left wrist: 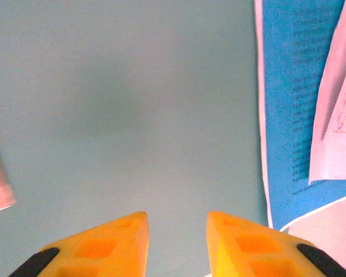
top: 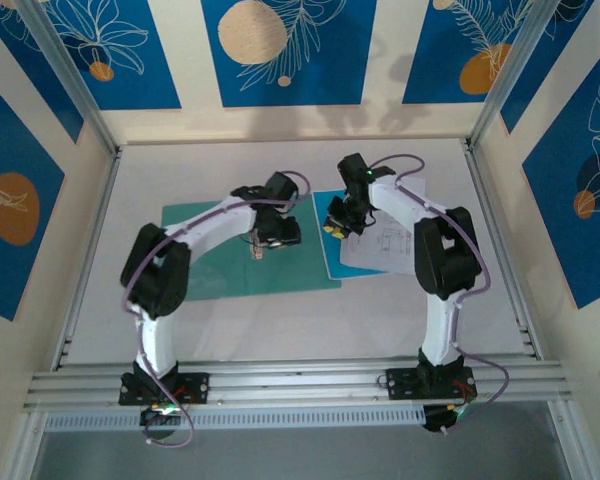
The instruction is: Put the files into the folder
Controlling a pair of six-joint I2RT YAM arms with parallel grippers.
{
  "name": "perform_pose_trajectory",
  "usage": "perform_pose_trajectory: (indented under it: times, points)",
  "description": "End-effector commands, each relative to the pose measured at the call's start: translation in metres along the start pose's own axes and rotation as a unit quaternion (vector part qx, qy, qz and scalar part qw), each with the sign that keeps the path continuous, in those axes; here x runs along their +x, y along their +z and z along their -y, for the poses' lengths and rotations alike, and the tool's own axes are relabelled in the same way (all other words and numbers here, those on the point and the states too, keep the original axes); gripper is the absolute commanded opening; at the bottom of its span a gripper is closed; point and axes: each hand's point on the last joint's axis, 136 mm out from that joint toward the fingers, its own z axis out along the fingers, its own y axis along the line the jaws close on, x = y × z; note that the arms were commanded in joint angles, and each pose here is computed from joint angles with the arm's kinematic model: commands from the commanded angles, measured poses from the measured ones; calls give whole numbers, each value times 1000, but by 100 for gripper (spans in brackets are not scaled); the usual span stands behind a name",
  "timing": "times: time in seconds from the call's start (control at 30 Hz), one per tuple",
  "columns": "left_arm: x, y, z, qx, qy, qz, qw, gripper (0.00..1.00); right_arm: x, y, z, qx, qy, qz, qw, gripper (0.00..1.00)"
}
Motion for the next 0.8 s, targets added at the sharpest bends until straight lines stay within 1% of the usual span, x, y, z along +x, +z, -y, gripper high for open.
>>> perform_pose_trajectory:
  times: [0.0, 0.07, 0.17, 0.3, 0.37, 0.43, 0.57, 0.77]
  points:
    - [-7, -11, -53, -25, -51, -1, 998, 33, -5, 15, 10, 46, 24, -12, 999, 22]
    - [-8, -12, -79, -38, -65, -7, 997, 32, -10, 23, 14, 63, 28, -10, 998, 22]
    - [-8, -11, -106, -53, -72, -15, 996, 33, -11, 32, 19, 69, 33, -17, 997, 22]
    - [-4, 4, -121, -61, -62, -35, 996, 31, -4, 43, 21, 71, 33, -36, 996, 22]
    - [2, 18, -125, -62, -62, -52, 995, 29, 2, 47, 22, 73, 35, -45, 996, 22]
    - [7, 29, -122, -50, -64, -60, 995, 28, 10, 52, 22, 73, 35, -54, 995, 22]
    - [14, 48, -100, -22, -52, -66, 996, 25, 27, 57, 21, 76, 34, -69, 994, 22]
    - [28, 64, -71, -8, -51, -71, 996, 24, 48, 60, 19, 80, 27, -86, 993, 22]
